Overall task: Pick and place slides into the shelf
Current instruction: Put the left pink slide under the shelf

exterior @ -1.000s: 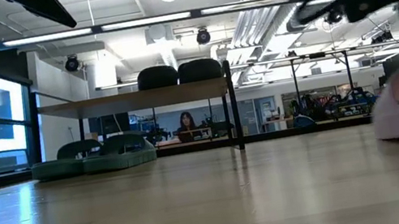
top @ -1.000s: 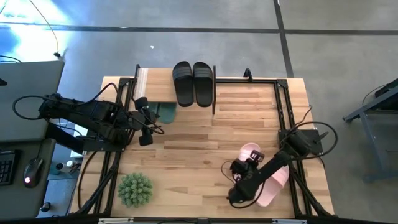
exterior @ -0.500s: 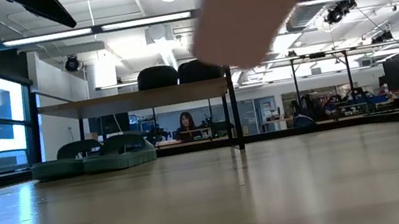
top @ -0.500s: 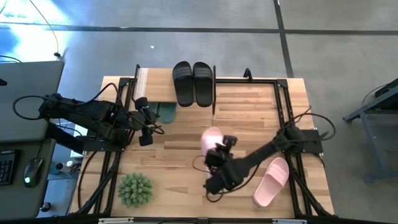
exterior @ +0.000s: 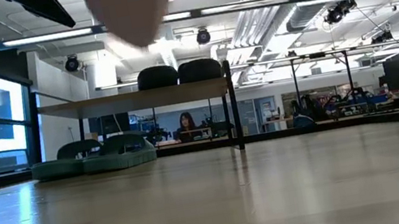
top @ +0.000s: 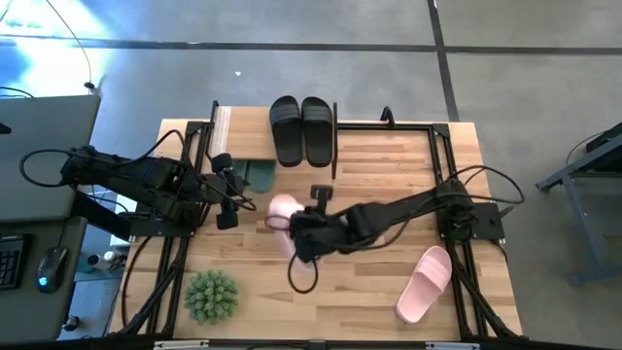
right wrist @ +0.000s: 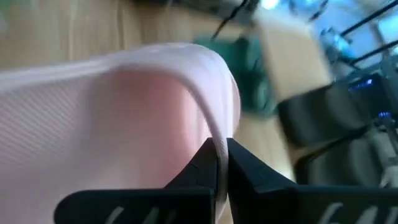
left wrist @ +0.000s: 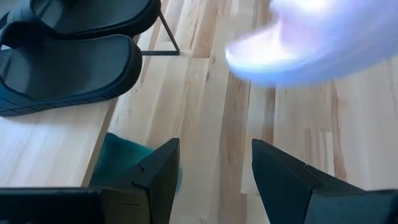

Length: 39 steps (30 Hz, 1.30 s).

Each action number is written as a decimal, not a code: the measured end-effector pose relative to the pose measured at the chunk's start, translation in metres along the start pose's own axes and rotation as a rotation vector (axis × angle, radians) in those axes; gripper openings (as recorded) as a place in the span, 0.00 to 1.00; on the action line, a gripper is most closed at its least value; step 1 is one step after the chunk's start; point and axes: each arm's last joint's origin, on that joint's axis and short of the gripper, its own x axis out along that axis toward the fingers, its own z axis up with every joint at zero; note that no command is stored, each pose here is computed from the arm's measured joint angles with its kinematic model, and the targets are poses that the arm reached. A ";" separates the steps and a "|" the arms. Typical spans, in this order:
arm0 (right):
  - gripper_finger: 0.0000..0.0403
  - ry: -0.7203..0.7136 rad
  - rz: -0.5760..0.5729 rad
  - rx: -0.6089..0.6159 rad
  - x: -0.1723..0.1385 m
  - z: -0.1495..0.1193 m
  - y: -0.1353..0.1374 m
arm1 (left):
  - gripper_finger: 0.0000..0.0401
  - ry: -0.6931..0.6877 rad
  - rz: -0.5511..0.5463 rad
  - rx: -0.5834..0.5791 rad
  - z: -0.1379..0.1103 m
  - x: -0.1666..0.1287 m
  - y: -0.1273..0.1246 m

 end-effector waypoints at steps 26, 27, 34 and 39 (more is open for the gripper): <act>0.00 0.104 -0.228 -0.088 0.168 -0.069 0.023 | 0.46 0.003 -0.020 0.000 0.000 0.000 -0.001; 0.00 0.122 -0.239 -0.095 0.175 -0.066 0.022 | 0.46 0.002 -0.020 0.000 0.000 0.000 -0.001; 0.00 0.314 -0.315 -0.126 0.204 -0.057 0.018 | 0.46 0.003 -0.020 0.000 0.000 0.000 -0.001; 0.00 0.326 -0.316 -0.098 0.225 -0.048 0.015 | 0.46 0.003 -0.020 0.000 0.000 0.000 -0.001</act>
